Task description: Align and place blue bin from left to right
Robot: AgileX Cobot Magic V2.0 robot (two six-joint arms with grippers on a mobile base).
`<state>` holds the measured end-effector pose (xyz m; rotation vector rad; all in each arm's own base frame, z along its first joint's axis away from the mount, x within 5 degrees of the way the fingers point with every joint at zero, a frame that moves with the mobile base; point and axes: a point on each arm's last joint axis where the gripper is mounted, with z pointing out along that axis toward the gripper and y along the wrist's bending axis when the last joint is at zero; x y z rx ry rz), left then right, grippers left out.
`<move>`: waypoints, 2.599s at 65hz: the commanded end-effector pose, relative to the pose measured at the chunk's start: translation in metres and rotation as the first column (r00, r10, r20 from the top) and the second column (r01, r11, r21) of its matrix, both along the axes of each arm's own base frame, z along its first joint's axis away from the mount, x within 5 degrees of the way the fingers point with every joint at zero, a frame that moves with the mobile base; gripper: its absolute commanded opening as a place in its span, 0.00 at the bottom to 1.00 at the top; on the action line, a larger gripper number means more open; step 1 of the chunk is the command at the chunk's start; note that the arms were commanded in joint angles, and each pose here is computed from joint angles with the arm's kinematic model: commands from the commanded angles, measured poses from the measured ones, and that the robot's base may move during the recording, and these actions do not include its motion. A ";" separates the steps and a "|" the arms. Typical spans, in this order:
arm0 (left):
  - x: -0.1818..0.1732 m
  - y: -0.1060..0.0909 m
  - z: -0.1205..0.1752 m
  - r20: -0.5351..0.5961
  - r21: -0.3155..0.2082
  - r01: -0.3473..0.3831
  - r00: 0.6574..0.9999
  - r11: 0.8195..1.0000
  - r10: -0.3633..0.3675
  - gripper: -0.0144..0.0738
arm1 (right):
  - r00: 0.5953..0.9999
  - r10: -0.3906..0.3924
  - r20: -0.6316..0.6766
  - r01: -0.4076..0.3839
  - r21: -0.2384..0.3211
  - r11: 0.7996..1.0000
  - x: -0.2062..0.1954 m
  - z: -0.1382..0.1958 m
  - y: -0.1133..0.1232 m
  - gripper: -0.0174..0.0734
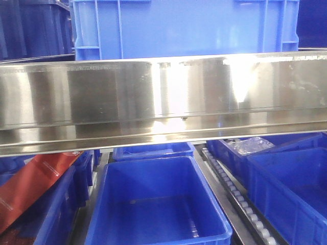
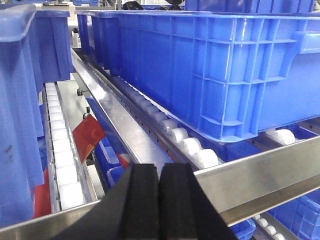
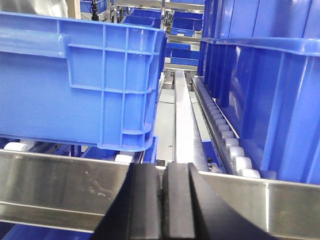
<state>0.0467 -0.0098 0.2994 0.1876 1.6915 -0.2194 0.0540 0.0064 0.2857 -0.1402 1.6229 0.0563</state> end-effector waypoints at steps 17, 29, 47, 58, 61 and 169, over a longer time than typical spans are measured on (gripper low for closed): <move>-0.004 0.009 -0.024 0.174 0.008 -0.237 0.957 0.971 0.233 0.04 | 0.999 -0.007 0.035 0.007 -0.011 1.000 -0.001 0.003 -0.001 0.11; 0.005 0.015 -0.072 0.160 -0.020 -0.348 0.925 0.937 0.346 0.04 | 0.999 -0.007 0.035 0.007 -0.011 1.000 -0.001 0.003 -0.001 0.11; 0.009 0.016 -0.094 0.132 0.013 -0.360 0.925 0.933 0.355 0.04 | 0.999 -0.006 0.042 0.007 -0.010 1.000 -0.001 0.003 -0.001 0.11; 0.009 0.016 -0.091 0.169 0.006 -0.362 0.919 0.932 0.356 0.04 | 0.999 -0.006 0.042 0.007 -0.010 1.000 -0.001 0.003 -0.001 0.11; 0.009 0.016 -0.091 0.171 0.005 -0.362 0.919 0.932 0.356 0.04 | 0.999 -0.006 0.042 0.007 -0.010 1.000 -0.001 0.003 -0.001 0.11; 0.009 0.016 -0.091 0.171 0.005 -0.362 0.919 0.932 0.356 0.04 | 0.968 -0.249 0.029 0.245 0.103 0.964 0.002 -0.082 -0.013 0.11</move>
